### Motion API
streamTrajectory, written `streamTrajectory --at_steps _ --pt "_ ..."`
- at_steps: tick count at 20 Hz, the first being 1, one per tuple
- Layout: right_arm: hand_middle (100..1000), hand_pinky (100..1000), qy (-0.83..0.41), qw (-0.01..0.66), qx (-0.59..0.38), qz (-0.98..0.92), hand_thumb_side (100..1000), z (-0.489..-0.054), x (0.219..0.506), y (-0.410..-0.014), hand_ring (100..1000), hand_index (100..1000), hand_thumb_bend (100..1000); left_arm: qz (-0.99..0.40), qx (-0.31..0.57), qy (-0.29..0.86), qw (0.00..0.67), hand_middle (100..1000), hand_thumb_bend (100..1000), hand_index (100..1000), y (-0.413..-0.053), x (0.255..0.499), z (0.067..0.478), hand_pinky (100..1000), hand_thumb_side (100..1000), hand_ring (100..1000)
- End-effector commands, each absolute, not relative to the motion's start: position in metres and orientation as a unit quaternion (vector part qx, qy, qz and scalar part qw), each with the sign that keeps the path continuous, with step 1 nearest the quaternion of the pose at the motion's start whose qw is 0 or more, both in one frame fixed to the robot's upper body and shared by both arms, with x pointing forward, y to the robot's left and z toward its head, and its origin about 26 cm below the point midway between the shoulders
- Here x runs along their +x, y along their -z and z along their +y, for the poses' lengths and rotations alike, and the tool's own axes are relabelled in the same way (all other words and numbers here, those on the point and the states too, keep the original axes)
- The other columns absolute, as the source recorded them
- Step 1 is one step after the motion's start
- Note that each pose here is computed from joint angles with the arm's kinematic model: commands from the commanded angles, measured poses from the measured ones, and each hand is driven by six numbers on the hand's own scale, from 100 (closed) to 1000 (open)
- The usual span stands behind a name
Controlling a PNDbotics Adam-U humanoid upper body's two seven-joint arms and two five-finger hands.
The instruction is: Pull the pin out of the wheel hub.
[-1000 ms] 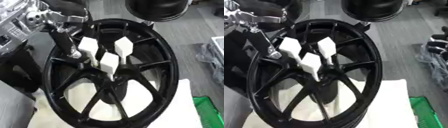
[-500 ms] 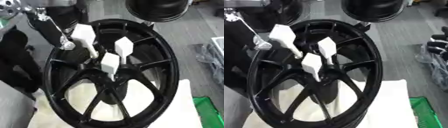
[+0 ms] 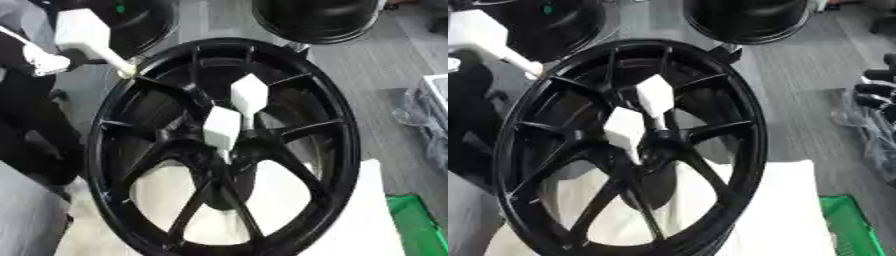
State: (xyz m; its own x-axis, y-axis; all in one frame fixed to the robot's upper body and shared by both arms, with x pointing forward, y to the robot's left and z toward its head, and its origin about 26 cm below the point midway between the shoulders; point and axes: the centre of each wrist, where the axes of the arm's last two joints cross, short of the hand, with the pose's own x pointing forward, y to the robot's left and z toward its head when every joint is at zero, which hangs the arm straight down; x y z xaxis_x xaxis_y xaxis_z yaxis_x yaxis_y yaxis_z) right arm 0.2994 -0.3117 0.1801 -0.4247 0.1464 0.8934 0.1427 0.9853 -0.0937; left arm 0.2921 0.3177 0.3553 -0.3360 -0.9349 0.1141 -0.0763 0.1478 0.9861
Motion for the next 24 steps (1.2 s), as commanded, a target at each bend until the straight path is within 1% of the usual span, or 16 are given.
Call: streamTrajectory --at_steps 1,7,10,12,14,15,16,17,19,20,22,24 --pt "695 720 -0.004 0.514 -0.101 -0.852 712 -0.317 0.296 -0.19 711 858 100 -0.64 0.452 0.456 0.424 546 128 342 -0.369 0.286 0.347 691 137 681" --pt "695 720 0.007 0.514 -0.11 -0.851 712 -0.321 0.295 -0.188 711 858 100 -0.612 0.496 0.39 0.476 550 120 346 -0.337 0.293 0.391 694 136 682" --pt "696 720 0.01 0.514 -0.112 -0.851 710 -0.322 0.294 -0.188 712 858 100 -0.598 0.503 0.379 0.496 557 100 353 -0.319 0.295 0.403 695 147 684" --pt "696 720 0.012 0.513 -0.113 -0.851 709 -0.323 0.294 -0.188 712 858 100 -0.593 0.496 0.377 0.509 572 100 375 -0.308 0.296 0.407 698 155 689" --pt "696 720 0.012 0.514 -0.112 -0.851 709 -0.323 0.294 -0.188 712 858 100 -0.591 0.486 0.38 0.519 595 103 442 -0.301 0.296 0.409 709 138 704" --pt "696 720 0.012 0.514 -0.112 -0.851 709 -0.323 0.294 -0.188 712 858 100 -0.591 0.482 0.383 0.522 604 127 472 -0.298 0.296 0.41 713 129 710" --pt "696 720 0.011 0.514 -0.111 -0.851 709 -0.323 0.294 -0.188 712 858 100 -0.59 0.479 0.385 0.523 604 127 472 -0.297 0.297 0.41 713 129 710" --pt "695 720 0.011 0.513 -0.111 -0.851 708 -0.323 0.294 -0.188 711 858 100 -0.589 0.476 0.388 0.525 717 287 758 -0.296 0.297 0.411 756 100 763" --pt "696 720 0.011 0.513 -0.11 -0.851 707 -0.322 0.294 -0.188 711 858 100 -0.587 0.466 0.395 0.531 751 359 830 -0.292 0.298 0.413 780 100 786" --pt "696 720 0.011 0.513 -0.11 -0.851 708 -0.322 0.294 -0.188 712 858 100 -0.586 0.464 0.398 0.532 759 387 850 -0.292 0.298 0.414 787 100 792" --pt "696 720 0.011 0.513 -0.11 -0.851 708 -0.322 0.294 -0.189 712 858 100 -0.583 0.466 0.401 0.531 760 404 850 -0.292 0.298 0.416 790 135 793" --pt "696 720 0.011 0.513 -0.109 -0.851 708 -0.322 0.294 -0.189 712 858 100 -0.582 0.467 0.402 0.53 760 400 848 -0.292 0.299 0.417 790 131 792"
